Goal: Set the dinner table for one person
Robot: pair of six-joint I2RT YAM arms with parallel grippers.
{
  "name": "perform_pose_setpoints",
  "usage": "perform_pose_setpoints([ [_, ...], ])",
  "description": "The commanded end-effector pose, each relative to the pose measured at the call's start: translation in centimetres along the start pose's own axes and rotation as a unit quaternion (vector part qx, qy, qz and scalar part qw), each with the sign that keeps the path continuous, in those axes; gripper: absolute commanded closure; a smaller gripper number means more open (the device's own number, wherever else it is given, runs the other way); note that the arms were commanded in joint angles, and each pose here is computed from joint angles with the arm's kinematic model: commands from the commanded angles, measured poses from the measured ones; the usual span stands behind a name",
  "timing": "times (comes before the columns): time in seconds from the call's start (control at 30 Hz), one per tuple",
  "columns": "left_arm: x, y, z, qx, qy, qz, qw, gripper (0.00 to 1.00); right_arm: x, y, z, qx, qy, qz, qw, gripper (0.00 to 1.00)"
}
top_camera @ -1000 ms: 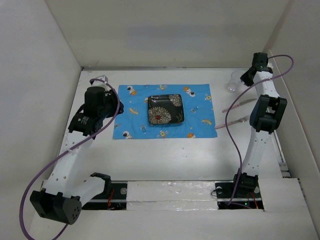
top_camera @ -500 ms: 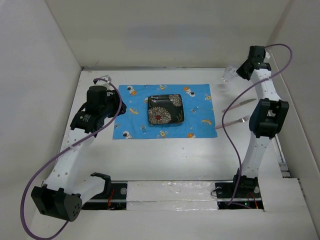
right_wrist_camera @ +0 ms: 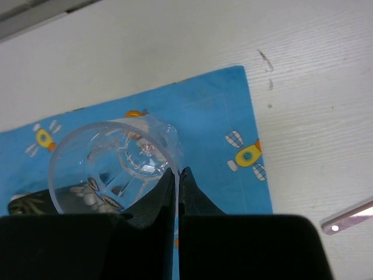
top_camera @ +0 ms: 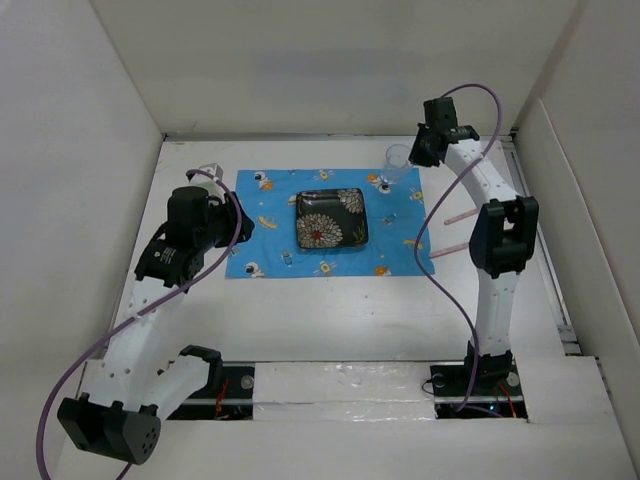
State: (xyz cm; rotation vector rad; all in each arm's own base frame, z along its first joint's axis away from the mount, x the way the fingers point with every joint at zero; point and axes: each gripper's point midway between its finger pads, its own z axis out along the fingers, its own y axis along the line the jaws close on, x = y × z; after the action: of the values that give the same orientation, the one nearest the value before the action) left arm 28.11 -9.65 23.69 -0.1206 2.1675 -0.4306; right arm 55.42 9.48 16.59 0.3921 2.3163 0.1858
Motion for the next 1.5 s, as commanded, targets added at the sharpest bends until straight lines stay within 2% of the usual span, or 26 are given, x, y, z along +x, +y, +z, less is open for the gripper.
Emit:
perform_pose_setpoints([
  [0.0, 0.1, -0.4, -0.8, 0.016, -0.011, 0.009, 1.0, 0.6, -1.9, -1.8, -0.1, 0.031, -0.02, -0.012, 0.999, 1.0],
  [0.33, 0.5, -0.4, -1.1, 0.02, -0.011, 0.005, 1.0, 0.6, 0.7, -3.0, 3.0, 0.093, 0.012, -0.041, 0.995, 1.0],
  [0.37, 0.5, -0.5, -1.0, 0.022, -0.01, 0.003, 1.0, 0.6, 1.1, -2.7, 3.1, 0.092, 0.017, -0.044, 0.995, 0.9],
  [0.43, 0.4, -0.6, -1.2, 0.024, -0.013, 0.002, 1.0, 0.6, 0.9, -2.4, 2.9, 0.084, 0.01, -0.039, 0.996, 0.78],
  [0.47, 0.5, -0.6, -1.2, 0.023, -0.012, 0.003, 1.0, 0.6, 0.9, -2.2, 2.6, 0.078, 0.008, -0.038, 0.996, 0.69],
  [0.67, 0.4, -0.6, -1.2, 0.025, -0.014, 0.004, 1.0, 0.6, -2.0, -1.3, -0.3, 0.044, -0.015, -0.016, 0.999, 0.49],
  [0.73, 0.1, -0.8, -1.2, 0.028, -0.019, 0.004, 0.999, 0.6, -4.5, -2.3, -2.8, 0.038, -0.044, 0.007, 0.998, 0.49],
  [0.77, 0.1, -0.9, -1.2, 0.031, -0.017, 0.005, 0.999, 0.6, -5.2, -3.1, -3.5, 0.038, -0.054, 0.019, 0.998, 0.55],
  [0.8, -0.1, -1.0, -1.3, 0.033, -0.021, 0.005, 0.999, 0.6, -4.8, -5.2, -3.0, 0.049, -0.058, 0.04, 0.996, 0.68],
  [0.83, -0.1, -1.0, -1.2, 0.033, -0.021, 0.005, 0.999, 0.61, -6.0, -5.8, -5.2, 0.041, -0.083, 0.052, 0.994, 0.82],
  [0.87, -0.1, -1.1, -1.2, 0.036, -0.021, 0.005, 0.999, 0.62, -5.8, -7.0, -5.4, 0.044, -0.089, 0.064, 0.993, 1.0],
  [0.9, -0.1, -1.2, -1.2, 0.039, -0.021, 0.005, 0.999, 0.66, -6.5, -9.0, -5.4, 0.049, -0.106, 0.084, 0.99, 1.0],
  [0.93, 0.1, -1.2, -1.1, 0.04, -0.02, 0.005, 0.999, 0.71, -4.1, -10.5, -5.0, 0.055, -0.081, 0.093, 0.991, 1.0],
  [0.97, 0.2, -1.4, -1.1, 0.045, -0.02, 0.005, 0.999, 0.82, -3.3, -11.6, -4.7, 0.059, -0.072, 0.102, 0.99, 1.0],
  [1.0, 0.3, -1.3, -1.0, 0.046, -0.018, 0.005, 0.999, 1.0, -2.2, -12.7, -4.4, 0.066, -0.057, 0.112, 0.99, 1.0],
  [1.03, 0.4, -1.3, -0.9, 0.046, -0.017, 0.005, 0.999, 1.0, -0.8, -14.6, -3.9, 0.086, -0.037, 0.121, 0.988, 1.0],
  [1.07, 0.5, -1.3, -0.9, 0.047, -0.016, 0.005, 0.999, 1.0, 0.2, -15.5, -3.5, 0.098, -0.023, 0.124, 0.987, 0.99],
  [1.1, 0.6, -1.3, -0.9, 0.047, -0.016, 0.005, 0.999, 1.0, 1.0, -16.3, -3.2, 0.107, -0.014, 0.124, 0.986, 0.92],
  [1.13, 0.7, -1.3, -0.7, 0.048, -0.015, 0.005, 0.999, 1.0, 2.0, -17.4, -2.9, 0.118, -0.001, 0.129, 0.985, 0.85],
  [1.17, 0.7, -1.3, -0.7, 0.049, -0.016, 0.005, 0.999, 1.0, 2.8, -17.7, -2.3, 0.123, 0.01, 0.126, 0.984, 0.68],
  [1.2, 0.9, -1.2, -0.6, 0.048, -0.014, 0.004, 0.999, 0.98, 3.5, -18.4, -1.9, 0.129, 0.021, 0.125, 0.983, 0.62],
  [1.27, 1.0, -1.2, -0.4, 0.048, -0.013, 0.002, 0.999, 0.86, 4.3, -18.5, -1.3, 0.133, 0.041, 0.126, 0.982, 0.54],
  [1.3, 1.3, -1.2, -0.2, 0.05, -0.01, 0.0, 0.999, 0.76, 5.4, -19.1, -0.2, 0.137, 0.061, 0.127, 0.981, 0.52],
  [1.47, 1.5, -1.3, 0.0, 0.053, -0.005, -0.001, 0.999, 0.66, 5.6, -19.3, 1.2, 0.145, 0.08, 0.136, 0.977, 0.51],
])
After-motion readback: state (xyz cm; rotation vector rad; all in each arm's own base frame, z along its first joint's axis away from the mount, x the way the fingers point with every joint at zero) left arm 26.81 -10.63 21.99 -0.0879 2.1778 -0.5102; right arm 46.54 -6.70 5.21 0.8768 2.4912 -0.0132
